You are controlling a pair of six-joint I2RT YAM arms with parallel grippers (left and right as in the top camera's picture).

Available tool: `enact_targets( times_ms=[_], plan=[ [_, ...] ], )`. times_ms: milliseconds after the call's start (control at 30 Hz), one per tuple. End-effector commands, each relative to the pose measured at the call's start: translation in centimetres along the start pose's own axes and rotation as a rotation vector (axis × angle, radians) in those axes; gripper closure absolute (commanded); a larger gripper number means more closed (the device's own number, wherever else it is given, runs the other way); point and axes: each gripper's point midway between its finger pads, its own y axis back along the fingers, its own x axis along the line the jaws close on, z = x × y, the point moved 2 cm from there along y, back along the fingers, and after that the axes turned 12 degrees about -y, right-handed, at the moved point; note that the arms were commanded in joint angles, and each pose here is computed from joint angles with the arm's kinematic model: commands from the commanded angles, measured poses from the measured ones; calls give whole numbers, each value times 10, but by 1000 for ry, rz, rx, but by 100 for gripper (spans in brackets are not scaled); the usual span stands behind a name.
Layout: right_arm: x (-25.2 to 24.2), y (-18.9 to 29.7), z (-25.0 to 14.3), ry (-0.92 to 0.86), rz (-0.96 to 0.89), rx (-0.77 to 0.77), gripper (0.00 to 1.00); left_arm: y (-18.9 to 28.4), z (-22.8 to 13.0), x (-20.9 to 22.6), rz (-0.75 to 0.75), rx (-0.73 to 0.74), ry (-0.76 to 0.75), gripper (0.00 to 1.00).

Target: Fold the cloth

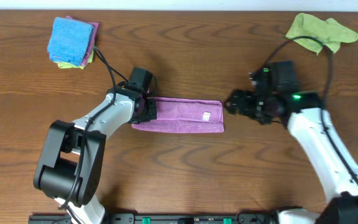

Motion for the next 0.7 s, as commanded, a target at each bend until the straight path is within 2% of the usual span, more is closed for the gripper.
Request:
enact_targets(
  times_ms=[0, 333, 667],
  plan=[
    [-20, 1, 5, 7, 50, 29, 12, -8, -15, 7, 40, 64, 36, 94],
    [-30, -71, -5, -5, 254, 196, 18, -8, -19, 7, 40, 78, 50, 94],
    [-34, -125, -21, -7, 262, 291, 18, -8, -15, 6, 37, 63, 49, 94]
  ],
)
